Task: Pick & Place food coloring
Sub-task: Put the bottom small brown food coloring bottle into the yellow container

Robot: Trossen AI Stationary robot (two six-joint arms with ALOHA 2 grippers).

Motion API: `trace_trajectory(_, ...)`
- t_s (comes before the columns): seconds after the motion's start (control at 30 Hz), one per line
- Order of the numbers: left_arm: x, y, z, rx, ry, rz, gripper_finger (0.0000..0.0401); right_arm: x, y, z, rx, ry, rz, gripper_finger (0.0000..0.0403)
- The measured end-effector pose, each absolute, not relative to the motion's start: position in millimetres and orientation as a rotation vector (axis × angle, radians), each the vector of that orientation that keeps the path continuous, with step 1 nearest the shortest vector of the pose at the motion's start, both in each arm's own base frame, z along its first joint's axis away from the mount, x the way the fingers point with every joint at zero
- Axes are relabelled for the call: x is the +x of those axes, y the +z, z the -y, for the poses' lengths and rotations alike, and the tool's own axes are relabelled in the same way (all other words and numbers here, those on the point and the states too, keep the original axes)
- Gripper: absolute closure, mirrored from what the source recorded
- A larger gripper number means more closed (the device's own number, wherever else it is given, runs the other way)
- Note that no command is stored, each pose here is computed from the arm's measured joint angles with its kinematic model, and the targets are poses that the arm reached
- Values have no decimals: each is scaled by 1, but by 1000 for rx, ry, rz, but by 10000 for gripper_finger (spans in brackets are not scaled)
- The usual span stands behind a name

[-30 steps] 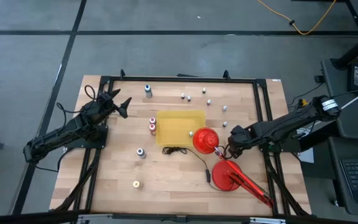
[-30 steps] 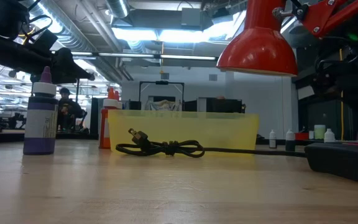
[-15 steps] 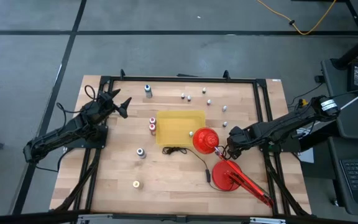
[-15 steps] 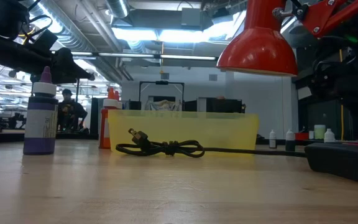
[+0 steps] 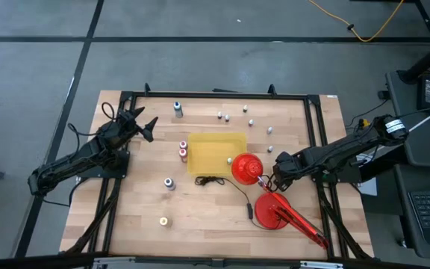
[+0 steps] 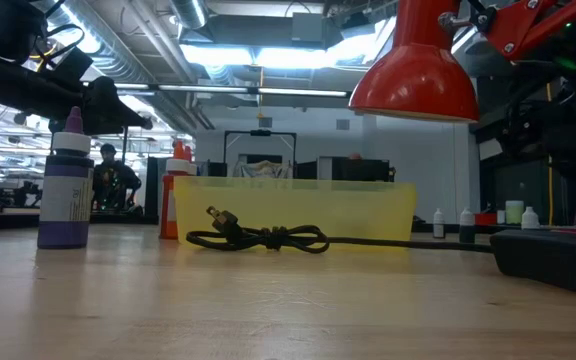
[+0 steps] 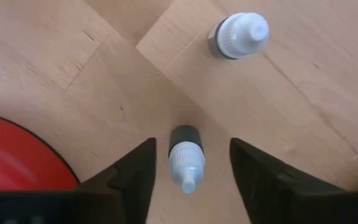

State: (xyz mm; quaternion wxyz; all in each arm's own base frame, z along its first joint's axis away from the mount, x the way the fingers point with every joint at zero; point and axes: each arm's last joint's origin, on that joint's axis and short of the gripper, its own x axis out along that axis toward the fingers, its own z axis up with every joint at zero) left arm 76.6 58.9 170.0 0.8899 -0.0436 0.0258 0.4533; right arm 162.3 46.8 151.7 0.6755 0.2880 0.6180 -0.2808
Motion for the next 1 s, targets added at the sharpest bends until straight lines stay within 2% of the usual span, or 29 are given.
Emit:
trace_trajectory(0.57,77,170,-59,-91,941,-54,38,162,152,-47,655,-632,-1391,324)
trace_trajectory(0.77,77,170,-59,-91,941,-54,36,161,155,-46,652,-641,-1400,324)
trace_trajectory(1.0,77,170,-59,-91,941,-54,37,159,183,-35,660,-677,-1401,330)
